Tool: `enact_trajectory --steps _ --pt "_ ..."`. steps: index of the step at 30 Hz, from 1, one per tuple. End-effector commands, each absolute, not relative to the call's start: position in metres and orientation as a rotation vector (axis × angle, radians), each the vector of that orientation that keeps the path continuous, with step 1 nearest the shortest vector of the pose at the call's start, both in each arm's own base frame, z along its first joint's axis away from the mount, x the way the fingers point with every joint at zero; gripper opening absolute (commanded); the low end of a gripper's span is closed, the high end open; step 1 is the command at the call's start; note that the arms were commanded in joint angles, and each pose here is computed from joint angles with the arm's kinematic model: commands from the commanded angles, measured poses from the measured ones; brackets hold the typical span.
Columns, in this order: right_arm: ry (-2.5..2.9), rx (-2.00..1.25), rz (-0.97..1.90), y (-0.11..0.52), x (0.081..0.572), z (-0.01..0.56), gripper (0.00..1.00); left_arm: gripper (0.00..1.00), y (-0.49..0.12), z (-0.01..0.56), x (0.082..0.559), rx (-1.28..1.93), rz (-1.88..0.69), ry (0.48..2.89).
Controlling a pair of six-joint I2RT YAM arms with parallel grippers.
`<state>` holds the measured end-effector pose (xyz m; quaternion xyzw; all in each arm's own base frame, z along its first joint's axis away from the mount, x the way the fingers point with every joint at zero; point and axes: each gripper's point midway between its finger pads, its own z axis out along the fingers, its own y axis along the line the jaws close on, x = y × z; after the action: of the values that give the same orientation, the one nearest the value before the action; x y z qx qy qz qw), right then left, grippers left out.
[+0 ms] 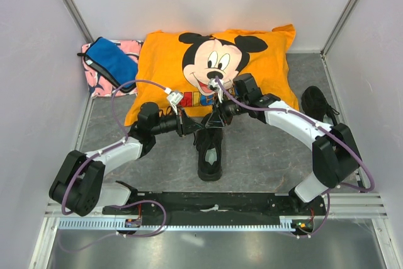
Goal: Tie the shoes
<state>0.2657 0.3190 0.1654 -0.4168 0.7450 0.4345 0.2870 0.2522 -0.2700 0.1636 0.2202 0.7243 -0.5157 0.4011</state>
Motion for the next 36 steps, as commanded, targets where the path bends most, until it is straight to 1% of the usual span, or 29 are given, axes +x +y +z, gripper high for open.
enact_trajectory --steps 1,7,21,33,36 --pt "1.913 -1.134 1.189 0.325 0.266 0.178 0.31 0.02 -0.274 0.185 0.26 0.58 -1.316 1.752" --pt "1.885 -1.149 1.2 0.322 0.263 0.187 0.36 0.02 -0.274 0.185 0.26 0.582 -1.31 1.749" --pt "1.876 -1.17 1.248 0.326 0.26 0.189 0.35 0.02 -0.275 0.184 0.259 0.593 -1.312 1.748" --pt "1.9 -1.151 1.246 0.332 0.27 0.184 0.3 0.01 -0.277 0.187 0.257 0.614 -1.332 1.734" --pt "1.898 -1.146 1.254 0.334 0.27 0.185 0.25 0.01 -0.277 0.187 0.257 0.615 -1.333 1.735"
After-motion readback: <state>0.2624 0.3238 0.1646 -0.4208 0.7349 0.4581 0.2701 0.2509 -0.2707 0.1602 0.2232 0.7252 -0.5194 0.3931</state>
